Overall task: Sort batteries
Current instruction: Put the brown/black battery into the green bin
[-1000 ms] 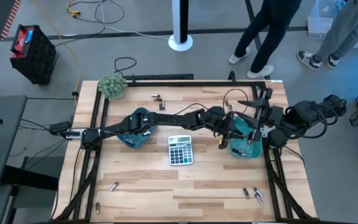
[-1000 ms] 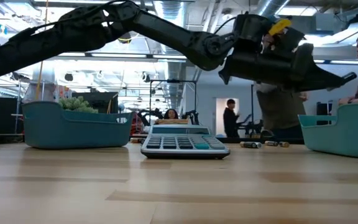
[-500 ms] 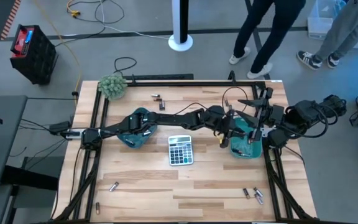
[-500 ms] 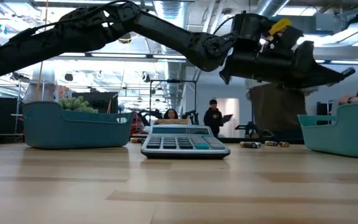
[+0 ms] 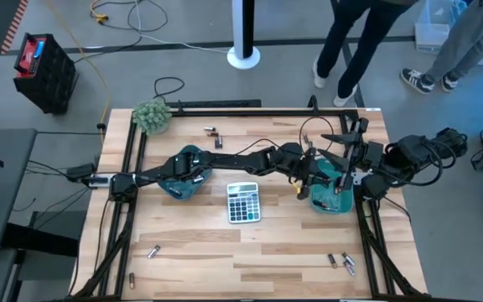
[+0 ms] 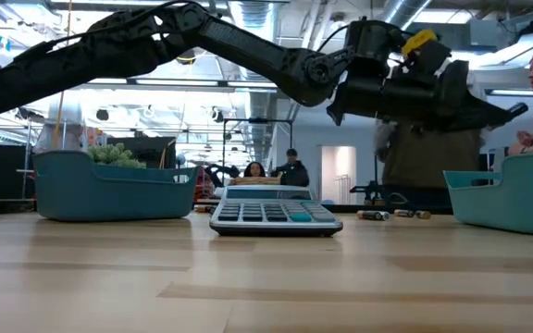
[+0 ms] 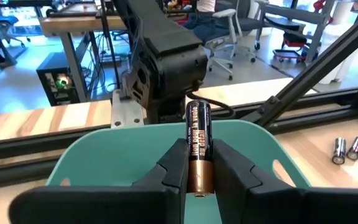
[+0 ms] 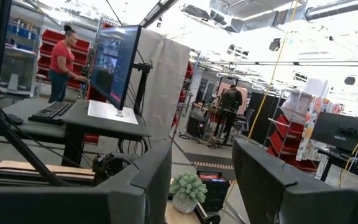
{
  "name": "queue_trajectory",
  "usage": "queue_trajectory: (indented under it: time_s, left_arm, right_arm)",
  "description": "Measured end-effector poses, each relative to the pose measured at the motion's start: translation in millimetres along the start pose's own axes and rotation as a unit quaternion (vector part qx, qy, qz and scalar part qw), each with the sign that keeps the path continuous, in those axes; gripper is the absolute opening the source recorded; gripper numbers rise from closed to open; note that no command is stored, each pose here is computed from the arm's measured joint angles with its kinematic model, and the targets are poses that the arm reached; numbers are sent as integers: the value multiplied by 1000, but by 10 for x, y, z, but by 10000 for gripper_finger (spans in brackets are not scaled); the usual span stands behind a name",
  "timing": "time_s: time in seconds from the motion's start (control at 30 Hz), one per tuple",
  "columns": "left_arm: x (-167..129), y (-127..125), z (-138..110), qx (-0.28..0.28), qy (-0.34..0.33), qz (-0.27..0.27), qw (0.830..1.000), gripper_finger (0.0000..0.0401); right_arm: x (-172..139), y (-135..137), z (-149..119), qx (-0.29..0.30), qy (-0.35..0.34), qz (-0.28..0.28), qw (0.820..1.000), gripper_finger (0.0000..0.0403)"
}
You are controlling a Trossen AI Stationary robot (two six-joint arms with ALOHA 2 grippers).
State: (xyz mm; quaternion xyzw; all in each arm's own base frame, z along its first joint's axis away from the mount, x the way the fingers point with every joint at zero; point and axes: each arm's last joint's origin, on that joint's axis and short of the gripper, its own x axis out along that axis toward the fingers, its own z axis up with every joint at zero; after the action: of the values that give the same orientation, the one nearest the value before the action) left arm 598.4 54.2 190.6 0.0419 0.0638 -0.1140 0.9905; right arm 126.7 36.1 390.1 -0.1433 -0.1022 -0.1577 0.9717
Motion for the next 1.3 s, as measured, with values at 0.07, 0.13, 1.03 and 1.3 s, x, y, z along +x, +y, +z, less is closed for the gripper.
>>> queue_trajectory:
  time_s: [0.07,0.13,1.03,1.3]
  left_arm:
    - [1,-2,0,-4,0,0,1000,43]
    - [1,-5,-9,-11,5,-1,1000,43]
    - [-15,8,-155,-43,80,33,995,43]
    - [-13,4,-156,-53,80,34,995,70]
  right_arm:
    - [0,0,0,0,0,0,1000,185]
    - [0,-1,1,0,0,0,1000,185]
    - [0,-12,23,7,-10,-6,1000,185]
    - [0,-12,23,5,-10,-6,1000,185]
